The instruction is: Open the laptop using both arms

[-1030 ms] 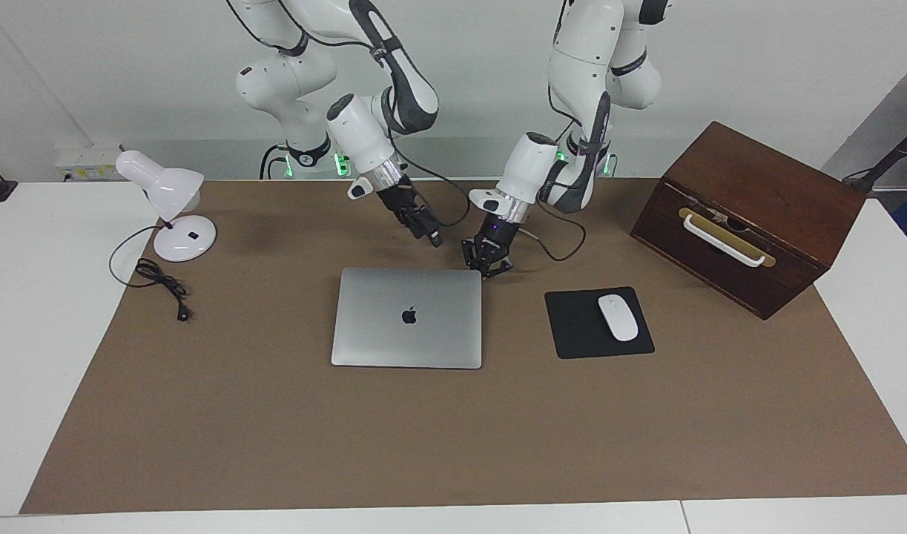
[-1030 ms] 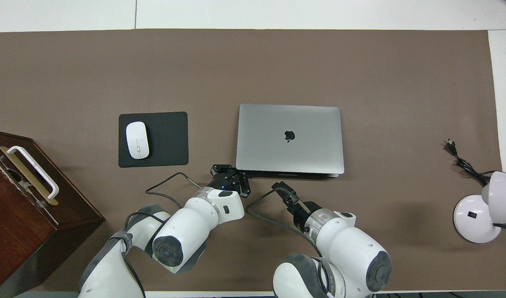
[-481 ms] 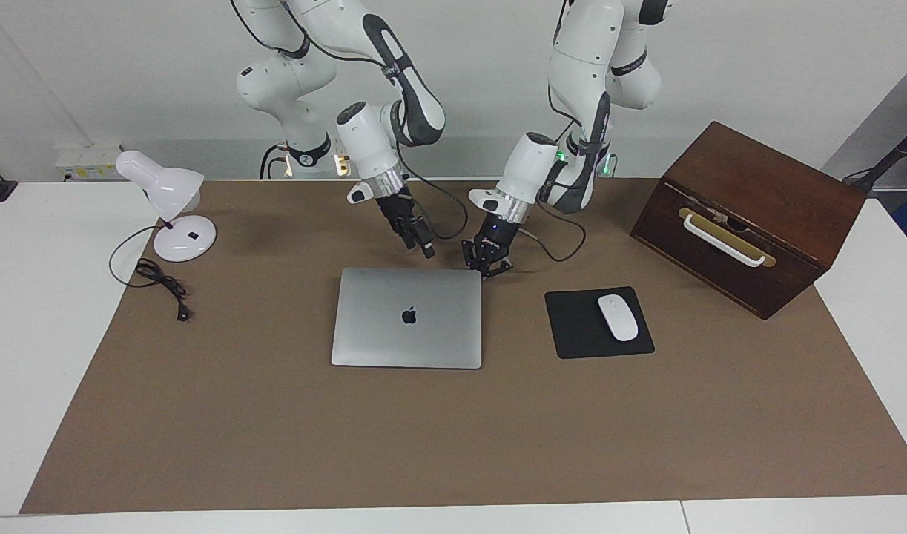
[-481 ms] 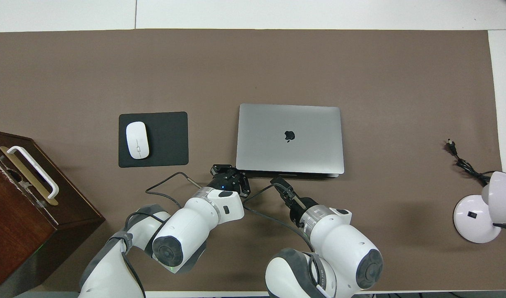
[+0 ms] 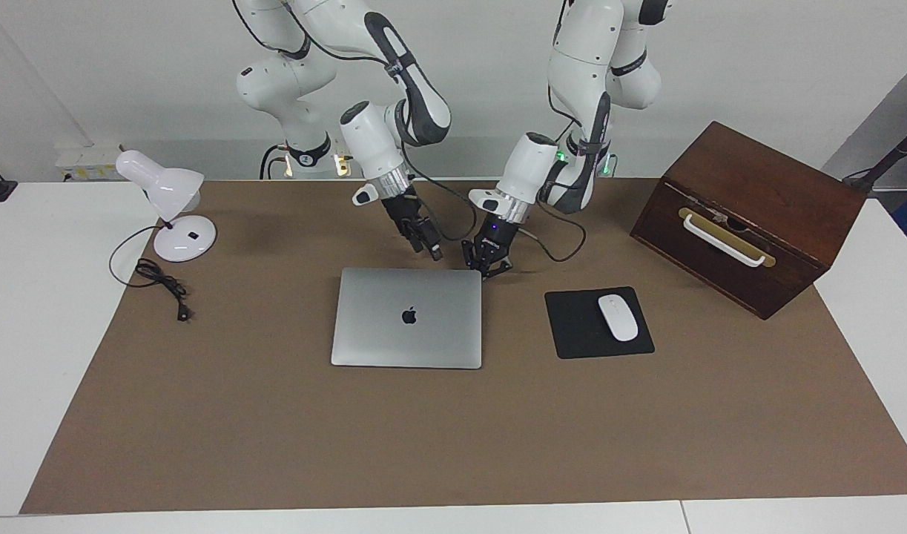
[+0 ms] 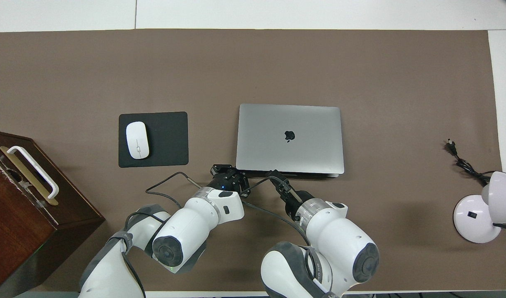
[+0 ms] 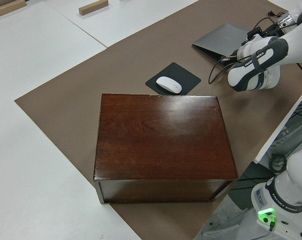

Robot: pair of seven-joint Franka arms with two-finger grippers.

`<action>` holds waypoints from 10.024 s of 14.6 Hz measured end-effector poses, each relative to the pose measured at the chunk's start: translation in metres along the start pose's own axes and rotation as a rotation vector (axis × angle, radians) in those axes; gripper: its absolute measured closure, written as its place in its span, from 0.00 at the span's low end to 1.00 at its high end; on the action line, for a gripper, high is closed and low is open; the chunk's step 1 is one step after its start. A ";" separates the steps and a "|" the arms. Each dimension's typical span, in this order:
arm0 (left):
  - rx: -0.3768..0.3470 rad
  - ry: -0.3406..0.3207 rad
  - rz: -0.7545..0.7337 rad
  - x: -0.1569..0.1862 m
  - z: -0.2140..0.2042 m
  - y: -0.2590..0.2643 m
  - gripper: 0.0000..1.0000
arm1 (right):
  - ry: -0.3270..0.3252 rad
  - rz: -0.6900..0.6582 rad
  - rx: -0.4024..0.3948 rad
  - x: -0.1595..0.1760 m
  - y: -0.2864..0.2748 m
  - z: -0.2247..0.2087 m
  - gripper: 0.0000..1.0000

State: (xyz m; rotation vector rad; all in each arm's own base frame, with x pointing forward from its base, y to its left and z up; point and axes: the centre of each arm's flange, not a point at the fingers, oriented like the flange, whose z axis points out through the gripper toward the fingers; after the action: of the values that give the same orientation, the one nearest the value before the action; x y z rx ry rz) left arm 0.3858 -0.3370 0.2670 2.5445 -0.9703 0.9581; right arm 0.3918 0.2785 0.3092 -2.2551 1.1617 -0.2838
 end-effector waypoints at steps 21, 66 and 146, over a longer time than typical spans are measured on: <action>0.000 0.002 0.012 0.000 0.000 0.000 0.99 | 0.045 0.041 0.095 0.048 -0.058 0.008 0.00; -0.001 0.004 0.046 0.000 0.000 0.000 0.99 | -0.034 -0.137 0.247 0.174 -0.201 0.055 0.00; 0.270 -0.618 -0.716 0.168 -0.339 -0.343 0.00 | -0.318 -0.813 -0.643 0.329 -0.123 -0.314 0.00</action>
State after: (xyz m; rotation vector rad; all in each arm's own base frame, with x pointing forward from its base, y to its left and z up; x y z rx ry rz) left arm 0.5421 -0.0154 0.6313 3.1142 0.0362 0.0940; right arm 0.5357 -0.0535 0.6108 -3.1053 0.1078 0.1793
